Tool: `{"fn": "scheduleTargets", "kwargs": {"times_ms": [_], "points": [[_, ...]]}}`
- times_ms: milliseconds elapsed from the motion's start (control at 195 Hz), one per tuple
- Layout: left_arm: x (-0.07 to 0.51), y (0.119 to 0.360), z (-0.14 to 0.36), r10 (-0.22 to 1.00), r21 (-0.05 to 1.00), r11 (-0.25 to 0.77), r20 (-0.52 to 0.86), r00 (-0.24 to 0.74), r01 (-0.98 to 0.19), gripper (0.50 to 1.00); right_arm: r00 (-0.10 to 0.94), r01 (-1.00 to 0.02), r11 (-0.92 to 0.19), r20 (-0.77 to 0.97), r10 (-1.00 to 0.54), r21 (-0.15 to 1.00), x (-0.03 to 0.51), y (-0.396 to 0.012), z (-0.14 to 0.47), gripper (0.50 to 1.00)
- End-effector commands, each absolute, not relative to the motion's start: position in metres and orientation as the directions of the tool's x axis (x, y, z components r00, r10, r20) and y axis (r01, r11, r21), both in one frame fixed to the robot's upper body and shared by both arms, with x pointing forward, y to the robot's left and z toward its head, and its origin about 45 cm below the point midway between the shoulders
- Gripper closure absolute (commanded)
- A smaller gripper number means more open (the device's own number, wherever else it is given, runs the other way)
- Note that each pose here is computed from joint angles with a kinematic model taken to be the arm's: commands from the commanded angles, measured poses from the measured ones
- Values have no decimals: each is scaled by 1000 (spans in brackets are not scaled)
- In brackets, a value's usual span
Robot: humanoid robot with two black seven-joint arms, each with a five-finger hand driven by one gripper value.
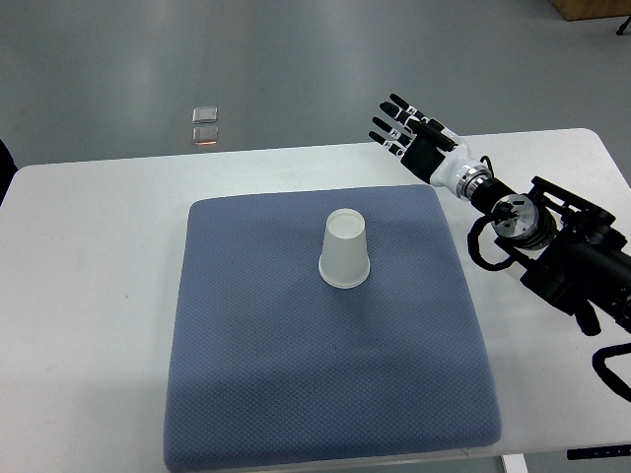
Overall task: Stack paper cups
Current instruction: 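Move the right hand away from the pad toward the second white cup, then lower the open right hand over the white cup beside the pad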
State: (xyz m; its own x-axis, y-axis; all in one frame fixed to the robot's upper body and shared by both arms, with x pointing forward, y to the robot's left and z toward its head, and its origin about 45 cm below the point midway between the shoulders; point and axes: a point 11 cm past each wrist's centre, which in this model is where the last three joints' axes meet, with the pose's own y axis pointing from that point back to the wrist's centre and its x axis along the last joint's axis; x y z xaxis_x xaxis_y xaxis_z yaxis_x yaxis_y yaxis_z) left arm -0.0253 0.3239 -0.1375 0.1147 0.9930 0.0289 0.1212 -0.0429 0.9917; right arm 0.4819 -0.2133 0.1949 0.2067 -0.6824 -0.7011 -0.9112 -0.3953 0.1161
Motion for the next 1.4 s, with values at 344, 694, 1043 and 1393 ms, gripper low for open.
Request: {"fn": "scheduleTargets", "kwargs": {"times_ms": [344, 694, 1043, 1393], "points": [[-25, 322, -138, 993, 992, -38, 24, 115, 121, 500, 532, -777, -550, -147, -834, 307, 489, -257, 263, 583], [-26, 321, -138, 993, 992, -33, 19, 116, 121, 500, 823, -547, -482, 333, -461, 685, 462, -258, 309, 583], [-25, 321, -138, 993, 993, -33, 19, 117, 116, 500, 916, -386, -203, 400, 29, 900, 404, -232, 379, 583], [-25, 321, -138, 993, 993, -33, 19, 117, 116, 500, 883, -462, -23, 462, 78, 887, 395, -260, 435, 574]]}}
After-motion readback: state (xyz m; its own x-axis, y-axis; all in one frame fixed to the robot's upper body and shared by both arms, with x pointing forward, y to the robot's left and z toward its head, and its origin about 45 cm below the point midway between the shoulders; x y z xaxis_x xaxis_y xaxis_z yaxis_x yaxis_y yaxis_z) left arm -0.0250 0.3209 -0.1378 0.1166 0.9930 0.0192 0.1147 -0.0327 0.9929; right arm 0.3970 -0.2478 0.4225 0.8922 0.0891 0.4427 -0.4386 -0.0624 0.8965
